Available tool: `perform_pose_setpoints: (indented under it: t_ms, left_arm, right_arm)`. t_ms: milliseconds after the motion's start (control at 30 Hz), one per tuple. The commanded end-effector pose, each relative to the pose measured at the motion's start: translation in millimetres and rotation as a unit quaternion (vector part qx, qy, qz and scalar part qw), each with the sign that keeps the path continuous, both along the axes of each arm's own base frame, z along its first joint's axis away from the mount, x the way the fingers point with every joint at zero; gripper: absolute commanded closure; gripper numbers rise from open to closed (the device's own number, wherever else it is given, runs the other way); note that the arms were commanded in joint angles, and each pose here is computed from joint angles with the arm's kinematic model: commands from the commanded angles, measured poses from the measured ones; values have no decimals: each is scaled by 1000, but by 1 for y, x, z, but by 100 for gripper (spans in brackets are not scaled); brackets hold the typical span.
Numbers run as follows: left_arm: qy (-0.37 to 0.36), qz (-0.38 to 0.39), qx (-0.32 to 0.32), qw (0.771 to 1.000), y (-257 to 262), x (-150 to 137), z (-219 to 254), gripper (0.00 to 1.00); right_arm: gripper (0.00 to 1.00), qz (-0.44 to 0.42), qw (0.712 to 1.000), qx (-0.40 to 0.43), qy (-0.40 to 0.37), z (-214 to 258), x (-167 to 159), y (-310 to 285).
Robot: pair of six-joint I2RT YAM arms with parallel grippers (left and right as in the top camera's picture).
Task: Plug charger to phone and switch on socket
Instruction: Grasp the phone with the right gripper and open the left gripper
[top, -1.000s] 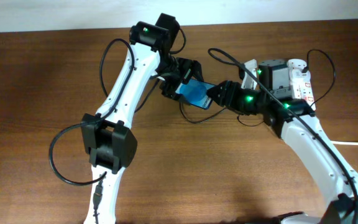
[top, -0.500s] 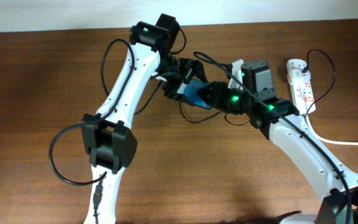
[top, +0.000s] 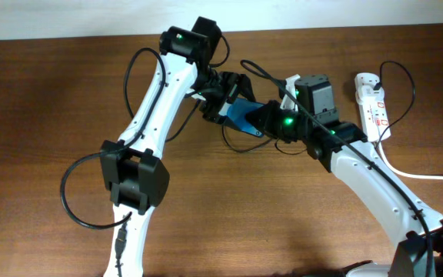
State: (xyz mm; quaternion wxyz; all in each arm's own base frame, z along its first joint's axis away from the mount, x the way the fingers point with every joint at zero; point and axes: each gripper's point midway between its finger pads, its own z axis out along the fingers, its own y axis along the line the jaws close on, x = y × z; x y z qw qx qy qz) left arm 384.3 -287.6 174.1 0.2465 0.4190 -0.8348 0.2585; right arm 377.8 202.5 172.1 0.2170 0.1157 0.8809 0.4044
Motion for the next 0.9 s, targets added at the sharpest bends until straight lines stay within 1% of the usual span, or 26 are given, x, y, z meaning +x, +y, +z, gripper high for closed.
perform_pose_setpoints:
  t_ms: [0,100,133,267,333,367,400,433,467,533,567,600,667,767,867]
  left_arm:
    - [3,1,-15,1000,-4,0,7,68]
    - [3,1,-15,1000,-4,0,8,57]
    - [4,1,-15,1000,-4,0,8,51]
    - [3,0,-15,1000,-4,0,7,40]
    - [-9,-12,-19,1000,-3,0,7,34]
    - [-21,-25,-21,999,-3,0,7,28]
    - [-43,-48,-27,998,-3,1,7,20]
    - [-76,-76,-37,993,-4,4,8,13]
    - [-112,-107,-48,987,-5,8,8,9]
    - [-177,-158,-65,969,-7,15,9,5]
    - [-227,-201,-80,950,-9,19,11,2]
    - [-267,-232,-93,931,-11,24,13,1]
    - [-309,-256,-100,910,-12,32,15,1]
    - [-337,-248,-104,902,-8,47,19,0]
    - [-374,-237,-139,886,-4,63,33,0]
  right_arm:
    - [96,-1,1000,3,-5,4,4,2]
    - [96,-3,1000,4,-5,4,5,0]
    - [96,-7,1000,5,-4,4,6,-2]
    - [96,-23,1000,14,0,6,13,-18]
    - [96,-30,999,22,1,7,17,-28]
    - [96,-34,999,25,2,8,18,-32]
    - [96,-38,999,28,2,9,20,-37]
    - [96,-43,999,31,1,9,22,-43]
    - [96,-48,998,34,-1,11,24,-48]
    - [96,-52,997,49,-7,17,29,-53]
    - [96,-61,996,67,-11,24,33,-56]
    - [96,-73,994,83,-13,30,38,-59]
    - [96,-101,988,118,-20,45,50,-61]
    - [96,-158,974,161,-14,59,64,-68]
    - [96,-237,950,203,11,65,77,-81]
